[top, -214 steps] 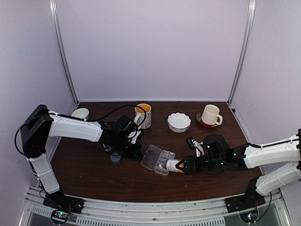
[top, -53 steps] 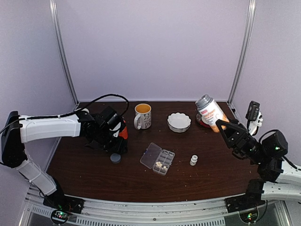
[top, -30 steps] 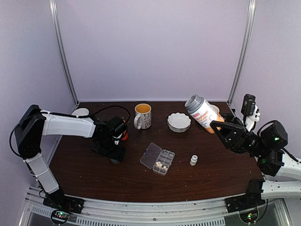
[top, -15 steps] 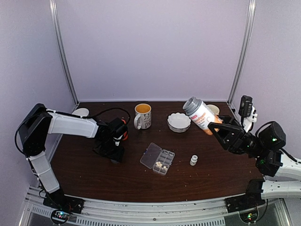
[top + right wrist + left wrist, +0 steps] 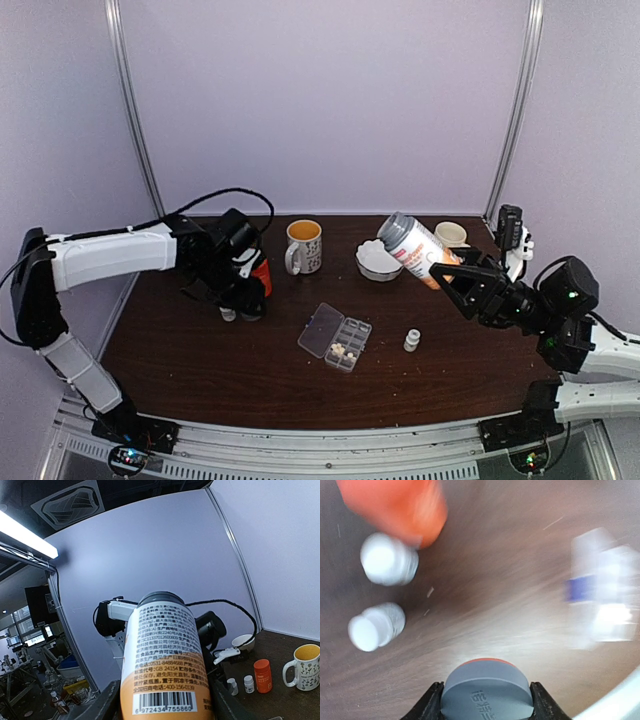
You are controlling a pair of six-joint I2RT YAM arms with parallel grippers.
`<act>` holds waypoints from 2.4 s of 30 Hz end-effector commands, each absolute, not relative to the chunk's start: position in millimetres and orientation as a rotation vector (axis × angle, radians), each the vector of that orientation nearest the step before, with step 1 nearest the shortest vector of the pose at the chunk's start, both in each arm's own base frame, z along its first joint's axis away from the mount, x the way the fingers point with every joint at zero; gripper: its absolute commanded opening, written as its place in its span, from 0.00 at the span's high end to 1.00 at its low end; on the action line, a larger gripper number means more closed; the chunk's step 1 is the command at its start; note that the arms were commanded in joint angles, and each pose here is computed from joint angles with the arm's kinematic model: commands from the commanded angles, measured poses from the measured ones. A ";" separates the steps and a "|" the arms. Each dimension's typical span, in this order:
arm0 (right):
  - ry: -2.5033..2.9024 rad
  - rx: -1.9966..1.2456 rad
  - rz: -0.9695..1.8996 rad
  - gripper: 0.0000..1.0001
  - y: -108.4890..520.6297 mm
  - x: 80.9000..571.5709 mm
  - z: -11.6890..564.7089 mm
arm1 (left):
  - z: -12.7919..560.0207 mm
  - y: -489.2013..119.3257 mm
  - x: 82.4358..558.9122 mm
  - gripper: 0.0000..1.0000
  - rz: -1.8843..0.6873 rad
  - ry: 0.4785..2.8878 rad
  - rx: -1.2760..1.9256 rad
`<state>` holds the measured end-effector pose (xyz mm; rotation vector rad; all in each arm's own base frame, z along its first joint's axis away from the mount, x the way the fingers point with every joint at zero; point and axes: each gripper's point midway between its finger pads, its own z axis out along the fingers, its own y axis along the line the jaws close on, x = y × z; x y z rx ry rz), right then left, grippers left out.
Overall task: Sort the pills into containers
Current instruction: Pick up the lid of the pill bottle from the center of the board, then screw the lid of the pill bottle onto the pill bottle.
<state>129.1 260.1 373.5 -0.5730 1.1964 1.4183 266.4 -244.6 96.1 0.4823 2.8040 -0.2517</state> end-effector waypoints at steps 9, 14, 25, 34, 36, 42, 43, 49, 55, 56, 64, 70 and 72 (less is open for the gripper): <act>1.217 -0.643 1.374 1.00 281.4 137.3 377.7 | 359.2 -340.4 217.4 0.61 -1.388 2.190 0.715; 1.220 -0.711 1.367 1.00 297.1 135.4 385.7 | 386.8 -353.5 194.4 0.61 -1.675 2.083 0.751; 1.187 -0.794 1.351 1.00 324.5 130.6 405.6 | 417.7 -357.9 173.4 0.59 -1.941 1.891 0.745; 1.195 -0.819 1.356 1.00 339.2 130.2 404.8 | 429.4 -362.7 159.6 0.58 -2.040 1.786 0.792; 1.194 -0.820 1.355 1.00 340.6 130.6 405.3 | 429.7 -363.4 157.8 0.58 -2.044 1.782 0.799; 1.196 -0.801 1.342 1.00 339.3 133.4 405.2 | 425.1 -363.4 157.2 0.58 -2.025 1.799 0.804; 1.194 -0.799 1.342 1.00 338.8 133.3 405.5 | 423.4 -364.1 157.4 0.58 -2.022 1.806 0.804; 1.183 -0.776 1.331 1.00 335.0 134.9 409.5 | 421.7 -366.1 155.3 0.57 -2.023 1.808 0.814; 1.209 -0.783 1.323 1.00 340.6 138.9 403.1 | 421.1 -368.8 149.6 0.57 -2.032 1.804 0.852; 1.212 -0.781 1.322 1.00 340.7 139.4 402.7 | 419.4 -369.1 149.3 0.57 -2.030 1.809 0.858; 1.278 -0.816 1.247 1.00 345.8 146.0 391.6 | 411.3 -368.6 149.4 0.57 -1.989 1.851 0.877; 1.321 -0.883 1.150 1.00 353.3 146.1 383.0 | 404.7 -369.6 149.9 0.57 -1.984 1.882 0.876; 1.347 -0.925 1.096 1.00 357.3 145.3 377.0 | 402.4 -370.3 150.0 0.57 -1.984 1.893 0.875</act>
